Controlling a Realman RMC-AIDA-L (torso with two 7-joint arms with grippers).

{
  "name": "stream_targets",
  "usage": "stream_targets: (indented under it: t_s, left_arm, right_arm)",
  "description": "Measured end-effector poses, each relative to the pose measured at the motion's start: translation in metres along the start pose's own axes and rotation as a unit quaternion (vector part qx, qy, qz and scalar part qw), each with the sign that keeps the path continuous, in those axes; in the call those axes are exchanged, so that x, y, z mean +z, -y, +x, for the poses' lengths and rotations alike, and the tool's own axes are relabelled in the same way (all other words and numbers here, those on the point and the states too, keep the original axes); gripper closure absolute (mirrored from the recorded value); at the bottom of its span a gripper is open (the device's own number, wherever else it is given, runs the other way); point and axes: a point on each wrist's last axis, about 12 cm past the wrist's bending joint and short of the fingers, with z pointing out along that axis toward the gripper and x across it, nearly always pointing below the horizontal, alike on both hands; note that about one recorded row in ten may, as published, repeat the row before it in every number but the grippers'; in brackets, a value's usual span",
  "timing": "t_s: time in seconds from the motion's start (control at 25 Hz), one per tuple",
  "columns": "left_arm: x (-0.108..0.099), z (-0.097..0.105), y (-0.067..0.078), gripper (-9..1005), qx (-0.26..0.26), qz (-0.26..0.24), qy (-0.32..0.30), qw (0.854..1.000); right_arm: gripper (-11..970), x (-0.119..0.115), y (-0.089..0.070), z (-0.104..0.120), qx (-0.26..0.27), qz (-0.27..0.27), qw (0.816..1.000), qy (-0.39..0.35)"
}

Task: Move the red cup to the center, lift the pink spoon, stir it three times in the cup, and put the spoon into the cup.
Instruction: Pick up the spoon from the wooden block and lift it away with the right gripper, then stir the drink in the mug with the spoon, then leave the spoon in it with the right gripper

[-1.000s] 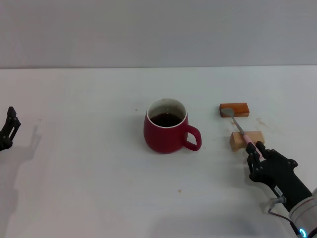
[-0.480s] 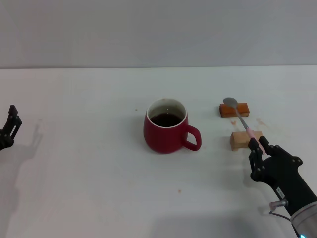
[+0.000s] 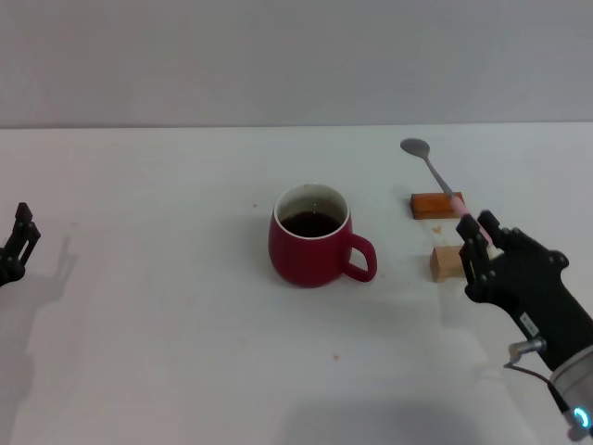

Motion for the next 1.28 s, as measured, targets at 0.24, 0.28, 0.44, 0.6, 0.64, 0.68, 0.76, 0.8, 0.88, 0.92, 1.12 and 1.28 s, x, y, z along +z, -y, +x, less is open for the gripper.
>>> stream_targets:
  t_s: [0.24,0.28,0.44,0.6,0.64,0.68,0.76,0.8,0.88,0.92,1.12,1.28]
  left_arm:
    - [0.0,0.0,0.0,148,0.0,0.0,-0.001,1.0]
    - [0.0,0.0,0.0,148,0.0,0.0,-0.001,1.0]
    - [0.001,0.0,0.0,148,0.0,0.001,-0.002,1.0]
    - [0.003,0.0,0.002,148,-0.001,0.003,-0.003,1.0]
    - [0.003,0.0,0.002,148,-0.001,0.003,-0.003,1.0]
    - [0.004,0.0,0.001,148,0.0,0.002,-0.004,1.0]
    - [0.004,0.0,0.001,148,0.001,0.001,-0.004,1.0]
    - [0.004,0.0,0.001,148,0.001,0.001,-0.005,1.0]
    - [0.005,0.0,0.001,148,0.002,0.002,-0.004,1.0]
    - [0.005,0.0,0.001,148,0.002,0.002,-0.004,1.0]
    - [0.005,0.0,0.0,148,0.001,-0.001,-0.006,1.0]
    - [0.005,0.001,0.0,148,0.001,-0.003,-0.008,1.0]
  right_arm:
    - [801,0.014,-0.002,-0.043,-0.004,-0.002,0.998,-0.067]
    - [801,0.016,-0.002,-0.051,-0.005,-0.003,0.997,-0.08]
    - [802,0.023,-0.01,-0.096,-0.043,-0.015,0.99,-0.131]
    - [803,0.025,-0.019,-0.135,-0.086,-0.021,0.982,-0.164]
    - [803,0.026,-0.021,-0.143,-0.09,-0.025,0.981,-0.169]
    - [803,0.026,-0.021,-0.143,-0.09,-0.025,0.981,-0.169]
    - [803,0.031,-0.024,-0.154,-0.103,-0.026,0.975,-0.195]
    - [803,0.042,-0.025,-0.162,-0.113,-0.034,0.966,-0.23]
    - [804,0.047,-0.027,-0.164,-0.117,-0.039,0.961,-0.246]
    - [804,0.052,-0.03,-0.167,-0.126,-0.043,0.956,-0.26]
    - [805,0.066,-0.042,-0.177,-0.169,-0.049,0.943,-0.284]
    - [805,0.077,-0.052,-0.185,-0.184,-0.061,0.94,-0.281]
